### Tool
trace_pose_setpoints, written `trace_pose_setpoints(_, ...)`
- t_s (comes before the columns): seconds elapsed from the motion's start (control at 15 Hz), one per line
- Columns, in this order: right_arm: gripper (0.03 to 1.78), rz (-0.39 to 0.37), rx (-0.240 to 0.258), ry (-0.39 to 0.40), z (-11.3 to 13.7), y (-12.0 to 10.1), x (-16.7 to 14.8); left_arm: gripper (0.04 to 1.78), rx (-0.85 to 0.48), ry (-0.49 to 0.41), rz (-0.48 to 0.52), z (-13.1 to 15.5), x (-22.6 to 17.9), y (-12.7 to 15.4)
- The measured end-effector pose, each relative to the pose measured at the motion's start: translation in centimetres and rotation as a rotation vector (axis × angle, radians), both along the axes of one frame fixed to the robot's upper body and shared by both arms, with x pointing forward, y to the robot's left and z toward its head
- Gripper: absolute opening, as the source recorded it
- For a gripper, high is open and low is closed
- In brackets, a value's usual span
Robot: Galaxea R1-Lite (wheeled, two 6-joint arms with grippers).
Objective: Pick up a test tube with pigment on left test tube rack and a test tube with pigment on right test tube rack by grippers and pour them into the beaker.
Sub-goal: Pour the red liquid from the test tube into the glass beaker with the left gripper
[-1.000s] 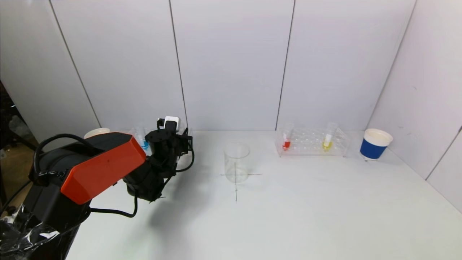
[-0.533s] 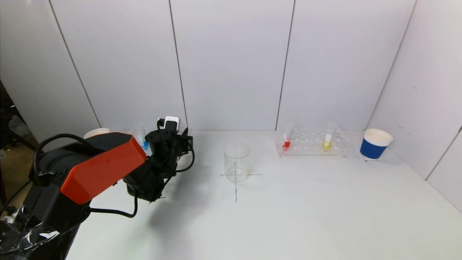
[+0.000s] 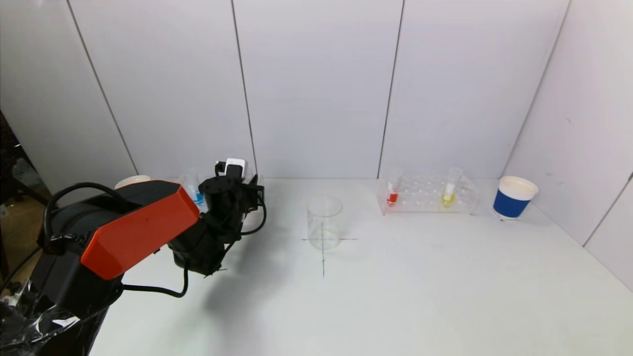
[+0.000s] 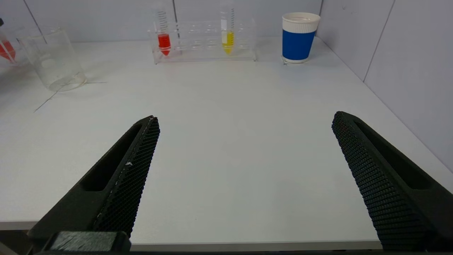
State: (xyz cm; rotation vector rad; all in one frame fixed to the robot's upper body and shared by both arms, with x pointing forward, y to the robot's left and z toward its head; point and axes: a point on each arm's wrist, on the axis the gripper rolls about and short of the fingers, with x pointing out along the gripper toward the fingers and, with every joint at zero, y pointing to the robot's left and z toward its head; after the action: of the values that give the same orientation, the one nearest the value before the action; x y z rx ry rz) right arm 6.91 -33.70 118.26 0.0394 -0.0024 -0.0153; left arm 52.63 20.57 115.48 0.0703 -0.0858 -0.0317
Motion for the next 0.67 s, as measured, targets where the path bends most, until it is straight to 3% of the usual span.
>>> trace_pose_setpoints(0.33, 1.77, 0.0, 0.0, 0.0, 0.0, 0.0, 0.0, 0.46, 0.002, -0.019, 0.001, 2.9, -0.4, 0.1)
trace_pose_setpoints(0.67, 1.77, 0.0, 0.0, 0.0, 0.0, 0.0, 0.0, 0.46, -0.002, -0.034, -0.004, 8.9, -1.4, 0.3)
